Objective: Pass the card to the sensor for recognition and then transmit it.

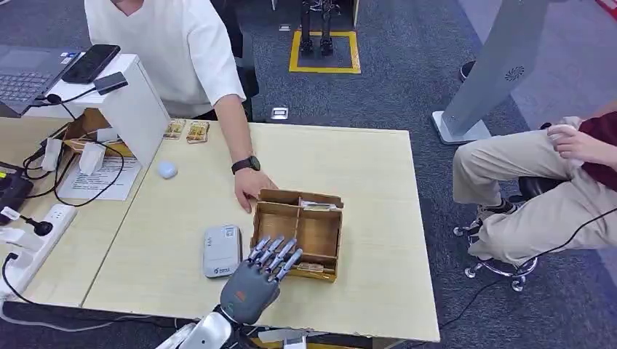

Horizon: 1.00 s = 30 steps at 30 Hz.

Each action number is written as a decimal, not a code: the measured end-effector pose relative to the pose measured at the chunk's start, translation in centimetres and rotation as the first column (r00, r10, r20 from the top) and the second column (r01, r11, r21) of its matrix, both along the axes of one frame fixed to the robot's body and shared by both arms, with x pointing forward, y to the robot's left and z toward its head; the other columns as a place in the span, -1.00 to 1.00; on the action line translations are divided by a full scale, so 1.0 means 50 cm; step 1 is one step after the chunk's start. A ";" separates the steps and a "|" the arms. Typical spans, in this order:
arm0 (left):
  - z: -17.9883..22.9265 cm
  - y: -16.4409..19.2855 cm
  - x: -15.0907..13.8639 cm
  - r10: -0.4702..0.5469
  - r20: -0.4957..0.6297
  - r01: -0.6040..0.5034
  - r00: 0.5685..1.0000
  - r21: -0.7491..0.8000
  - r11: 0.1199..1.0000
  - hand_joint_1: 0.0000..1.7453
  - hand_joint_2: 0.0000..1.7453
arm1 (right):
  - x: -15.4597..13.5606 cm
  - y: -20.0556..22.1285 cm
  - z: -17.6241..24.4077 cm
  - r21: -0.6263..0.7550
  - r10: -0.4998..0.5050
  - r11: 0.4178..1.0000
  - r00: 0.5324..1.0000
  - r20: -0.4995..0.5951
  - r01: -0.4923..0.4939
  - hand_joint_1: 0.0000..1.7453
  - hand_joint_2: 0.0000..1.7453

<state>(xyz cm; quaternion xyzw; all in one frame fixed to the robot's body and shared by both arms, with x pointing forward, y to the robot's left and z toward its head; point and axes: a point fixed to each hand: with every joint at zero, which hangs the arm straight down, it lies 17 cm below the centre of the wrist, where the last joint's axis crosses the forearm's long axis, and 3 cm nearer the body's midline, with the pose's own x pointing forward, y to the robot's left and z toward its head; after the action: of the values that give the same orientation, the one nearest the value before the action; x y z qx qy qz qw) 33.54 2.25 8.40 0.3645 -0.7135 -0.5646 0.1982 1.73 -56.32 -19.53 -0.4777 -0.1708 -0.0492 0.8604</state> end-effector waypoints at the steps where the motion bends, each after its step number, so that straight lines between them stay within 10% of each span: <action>1: -0.001 -0.001 0.000 0.003 -0.002 -0.003 1.000 -0.002 1.000 -1.00 1.00 | 0.000 0.000 0.000 0.000 -0.001 1.000 1.000 -0.001 0.001 -1.00 1.00; 30: -0.005 0.045 0.043 0.195 -0.055 -0.197 0.979 -0.028 0.980 -1.00 1.00 | -0.008 0.000 -0.002 0.004 -0.014 1.000 1.000 -0.012 0.014 -1.00 1.00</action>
<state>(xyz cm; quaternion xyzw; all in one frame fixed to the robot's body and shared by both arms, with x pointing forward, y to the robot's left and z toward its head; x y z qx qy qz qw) 35.71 4.50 8.14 0.4147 -0.6782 -0.5396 0.2773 1.31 -56.34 -19.64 -0.4773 -0.1622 -0.0530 0.8620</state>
